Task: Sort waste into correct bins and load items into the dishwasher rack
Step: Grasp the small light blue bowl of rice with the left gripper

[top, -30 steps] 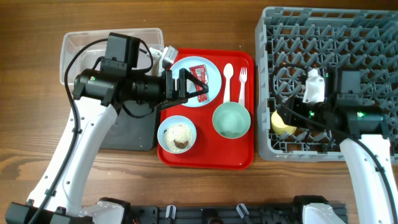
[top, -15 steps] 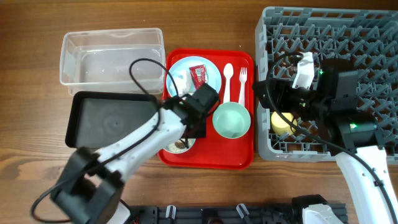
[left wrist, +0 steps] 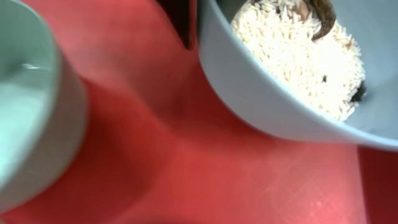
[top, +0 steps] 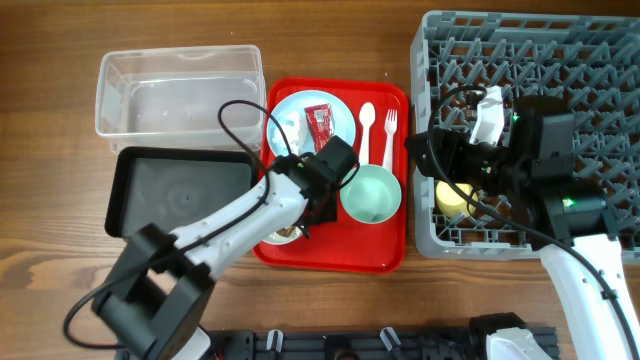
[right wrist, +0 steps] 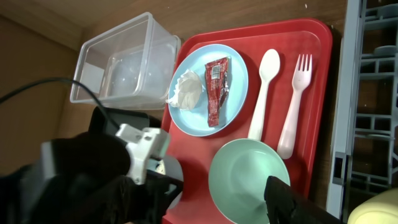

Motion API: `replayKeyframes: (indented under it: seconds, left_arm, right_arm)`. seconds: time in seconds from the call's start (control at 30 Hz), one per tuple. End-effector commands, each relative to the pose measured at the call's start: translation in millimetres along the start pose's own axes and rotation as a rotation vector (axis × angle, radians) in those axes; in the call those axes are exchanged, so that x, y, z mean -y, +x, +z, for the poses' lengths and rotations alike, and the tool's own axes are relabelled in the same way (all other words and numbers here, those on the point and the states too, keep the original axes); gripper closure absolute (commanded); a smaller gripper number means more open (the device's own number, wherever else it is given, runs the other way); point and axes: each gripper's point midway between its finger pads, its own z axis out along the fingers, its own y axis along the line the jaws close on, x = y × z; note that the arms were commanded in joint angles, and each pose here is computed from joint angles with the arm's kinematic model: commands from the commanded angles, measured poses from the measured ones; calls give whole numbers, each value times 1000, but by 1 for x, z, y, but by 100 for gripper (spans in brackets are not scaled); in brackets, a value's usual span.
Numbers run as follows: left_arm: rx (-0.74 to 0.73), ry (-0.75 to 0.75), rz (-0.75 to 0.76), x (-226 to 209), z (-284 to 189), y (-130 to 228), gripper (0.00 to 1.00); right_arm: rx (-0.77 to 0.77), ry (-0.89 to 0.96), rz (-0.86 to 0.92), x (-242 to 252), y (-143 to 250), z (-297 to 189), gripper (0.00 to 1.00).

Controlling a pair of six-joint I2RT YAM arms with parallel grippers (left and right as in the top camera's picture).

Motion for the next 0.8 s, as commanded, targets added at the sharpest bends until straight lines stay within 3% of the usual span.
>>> replayKeyframes:
  seconds: [0.0, 0.07, 0.1, 0.17, 0.27, 0.4, 0.43, 0.67, 0.77]
  left_arm:
    - [19, 55, -1, 7, -15, -1, 52]
    - [-7, 32, 8, 8, 1, 3, 50]
    - [-13, 27, 10, 9, 7, 4, 38]
    - [-29, 13, 17, 10, 18, 7, 32]
    - [-19, 32, 39, 21, 24, 8, 52]
    - [20, 38, 89, 35, 23, 13, 92]
    - [21, 38, 92, 35, 22, 13, 96]
    - [-1, -15, 95, 22, 19, 19, 96]
    - [31, 18, 99, 26, -29, 10, 96]
  right_arm:
    - [19, -11, -14, -6, -5, -6, 29]
    - [17, -6, -12, -6, -4, -6, 29]
    - [14, -5, -10, -5, -3, -5, 29]
    - [10, -4, -7, -5, -2, -5, 29]
    - [8, -3, -7, -5, -2, -5, 29]
    - [5, -1, -5, -4, -1, -5, 28]
    - [4, -1, -4, -4, -1, -5, 28]
    - [-7, 3, 1, -3, 2, -6, 28]
    - [-7, 3, 2, -3, 2, -6, 28]
